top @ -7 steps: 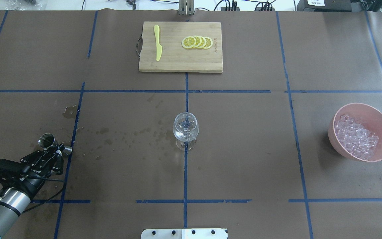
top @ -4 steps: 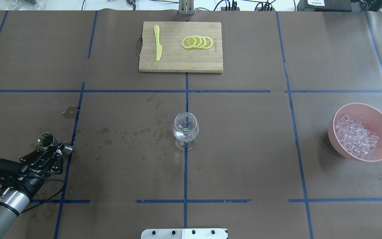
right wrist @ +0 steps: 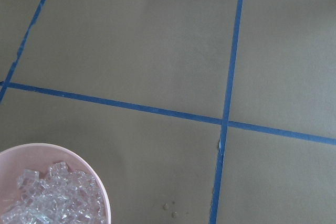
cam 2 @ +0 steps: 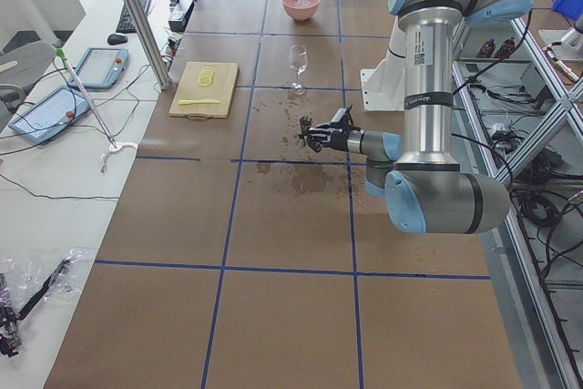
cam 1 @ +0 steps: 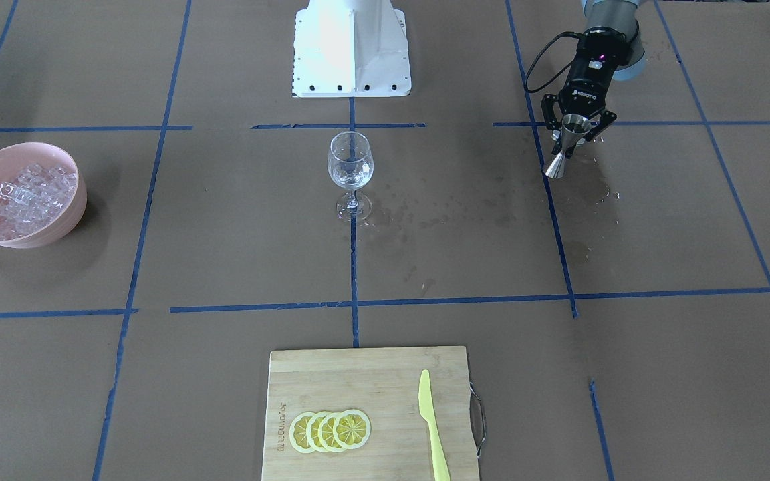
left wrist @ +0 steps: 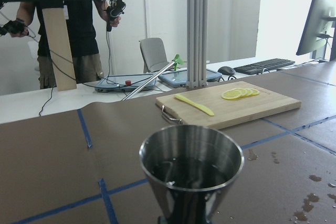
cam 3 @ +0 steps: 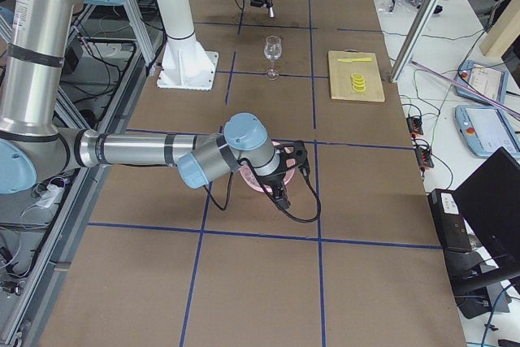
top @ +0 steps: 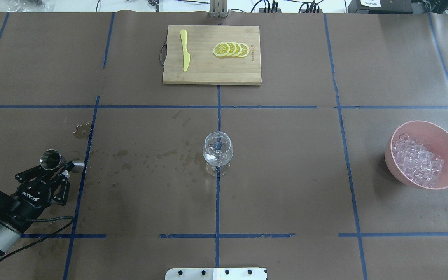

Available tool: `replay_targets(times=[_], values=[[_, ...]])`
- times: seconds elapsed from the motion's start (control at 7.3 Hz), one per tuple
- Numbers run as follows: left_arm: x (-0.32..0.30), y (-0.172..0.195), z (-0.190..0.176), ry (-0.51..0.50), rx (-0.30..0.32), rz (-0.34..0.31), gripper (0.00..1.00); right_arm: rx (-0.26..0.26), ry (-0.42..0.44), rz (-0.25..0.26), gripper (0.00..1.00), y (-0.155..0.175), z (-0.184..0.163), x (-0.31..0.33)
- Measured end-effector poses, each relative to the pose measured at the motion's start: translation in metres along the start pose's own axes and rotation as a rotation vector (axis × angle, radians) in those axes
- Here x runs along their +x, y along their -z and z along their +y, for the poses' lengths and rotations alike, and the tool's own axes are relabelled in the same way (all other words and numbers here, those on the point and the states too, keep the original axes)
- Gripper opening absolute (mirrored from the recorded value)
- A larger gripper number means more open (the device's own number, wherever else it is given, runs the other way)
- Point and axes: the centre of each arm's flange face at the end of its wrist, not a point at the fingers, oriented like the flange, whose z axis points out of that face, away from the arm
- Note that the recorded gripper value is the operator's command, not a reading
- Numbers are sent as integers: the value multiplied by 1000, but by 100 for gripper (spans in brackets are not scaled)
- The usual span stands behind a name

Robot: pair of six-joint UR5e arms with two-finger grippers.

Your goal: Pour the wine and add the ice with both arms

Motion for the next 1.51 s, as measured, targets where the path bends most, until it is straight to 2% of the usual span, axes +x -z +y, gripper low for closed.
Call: replay_targets(times=[0.27, 0.68, 1.1, 1.51], values=[[42, -24, -24, -15, 70, 13, 0, 0, 0, 0, 100, 0, 0, 0], [75, -45, -43, 28, 102, 7, 0, -1, -2, 0, 100, 0, 1, 1], [93, -58, -39, -3, 43, -13, 0, -2, -2, 1, 100, 0, 3, 2], [95, -73, -40, -76, -21, 17, 0, -4, 3, 2, 100, 0, 3, 2]])
